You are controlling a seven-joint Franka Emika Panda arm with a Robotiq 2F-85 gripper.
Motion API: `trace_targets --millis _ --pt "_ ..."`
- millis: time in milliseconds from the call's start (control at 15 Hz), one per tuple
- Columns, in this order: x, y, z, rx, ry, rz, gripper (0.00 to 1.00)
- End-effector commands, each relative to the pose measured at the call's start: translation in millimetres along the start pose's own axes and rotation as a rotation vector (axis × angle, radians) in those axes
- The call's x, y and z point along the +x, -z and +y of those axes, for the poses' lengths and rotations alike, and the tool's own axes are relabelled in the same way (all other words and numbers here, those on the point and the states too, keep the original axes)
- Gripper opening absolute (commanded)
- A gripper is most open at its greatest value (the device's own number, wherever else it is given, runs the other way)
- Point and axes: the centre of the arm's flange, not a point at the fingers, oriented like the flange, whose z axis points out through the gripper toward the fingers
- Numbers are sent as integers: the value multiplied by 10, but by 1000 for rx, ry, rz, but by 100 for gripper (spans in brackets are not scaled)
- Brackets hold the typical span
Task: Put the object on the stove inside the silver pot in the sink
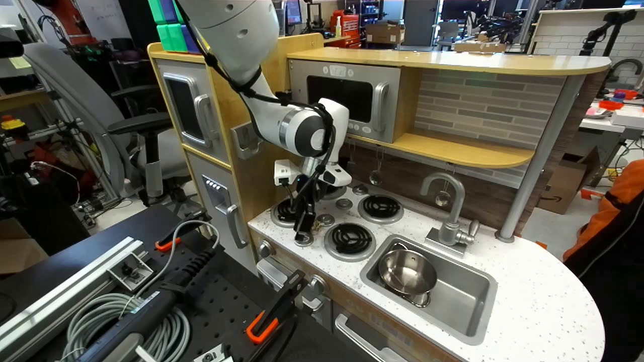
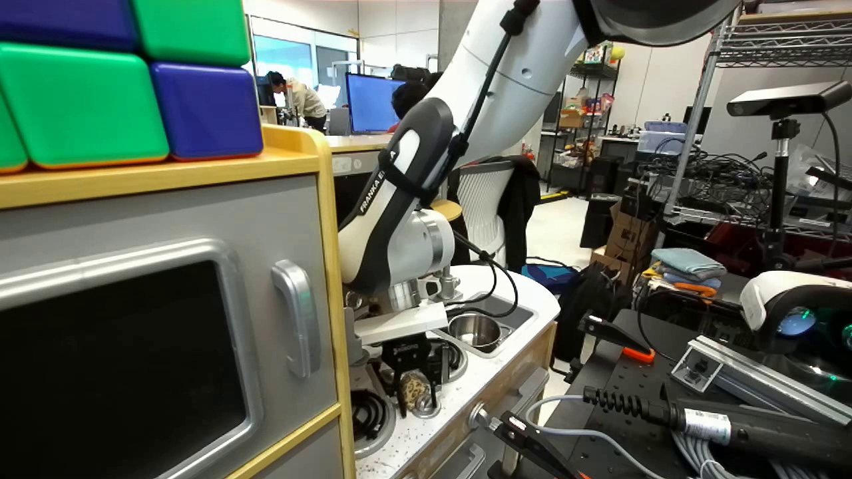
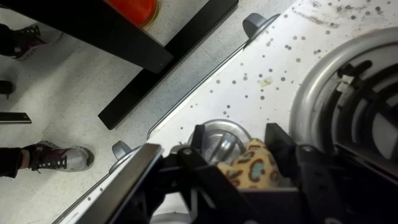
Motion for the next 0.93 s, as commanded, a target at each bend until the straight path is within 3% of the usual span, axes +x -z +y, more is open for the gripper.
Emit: trace_targets --millis 0,200,400,667,867 --pt "-200 146 68 21 68 52 20" --pt "-320 339 223 41 126 109 4" --pt "-323 523 378 93 142 192 0" --pt "126 955 501 195 58 366 1" --pt "524 1101 733 203 -60 376 1"
